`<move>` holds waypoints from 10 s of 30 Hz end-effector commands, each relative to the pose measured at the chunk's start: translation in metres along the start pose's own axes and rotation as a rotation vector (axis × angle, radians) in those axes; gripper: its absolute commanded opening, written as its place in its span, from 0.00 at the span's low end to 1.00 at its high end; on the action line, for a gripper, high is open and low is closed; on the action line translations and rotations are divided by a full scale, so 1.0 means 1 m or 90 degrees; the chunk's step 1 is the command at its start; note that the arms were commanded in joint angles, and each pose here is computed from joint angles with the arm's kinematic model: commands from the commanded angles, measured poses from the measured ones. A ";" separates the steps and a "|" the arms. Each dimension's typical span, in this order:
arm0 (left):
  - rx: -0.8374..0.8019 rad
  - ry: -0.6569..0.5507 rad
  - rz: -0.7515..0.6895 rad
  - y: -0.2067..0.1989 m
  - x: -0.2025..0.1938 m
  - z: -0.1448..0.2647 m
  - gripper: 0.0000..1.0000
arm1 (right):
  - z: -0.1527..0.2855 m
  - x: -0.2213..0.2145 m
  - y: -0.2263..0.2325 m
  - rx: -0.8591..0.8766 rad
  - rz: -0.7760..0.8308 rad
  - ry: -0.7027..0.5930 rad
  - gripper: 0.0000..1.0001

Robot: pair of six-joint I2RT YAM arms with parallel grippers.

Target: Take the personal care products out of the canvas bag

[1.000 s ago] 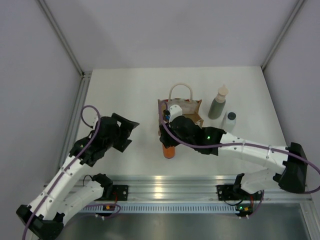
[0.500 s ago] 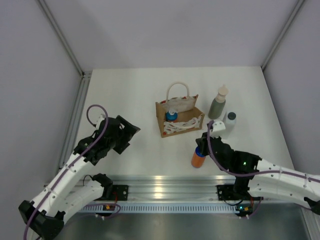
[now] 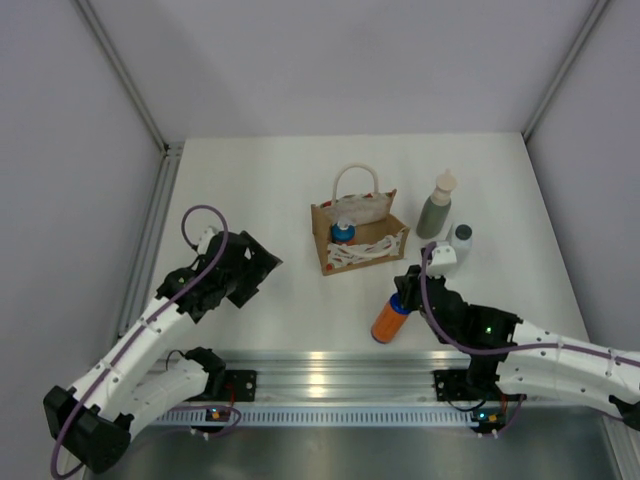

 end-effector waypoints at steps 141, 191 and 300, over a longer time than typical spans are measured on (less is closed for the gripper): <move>-0.109 -0.252 -0.352 0.019 0.055 0.104 0.98 | -0.132 0.205 0.052 0.130 0.238 0.044 0.00; -0.114 -0.306 -0.302 0.029 0.064 0.115 0.98 | -0.085 0.126 0.197 0.425 0.259 -0.041 0.00; -0.091 -0.332 -0.428 0.016 0.075 0.118 0.98 | 0.151 0.124 -0.131 -0.271 0.042 -0.051 1.00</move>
Point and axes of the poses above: each gripper's point midway between its finger pads, its own z axis back along the fingers, its own y axis along the line the jaws close on, x = y × z, the point moved 9 cm from there along z, back along the fingers, and after that the axes turned 7 degrees about z, right-handed, at the moved point
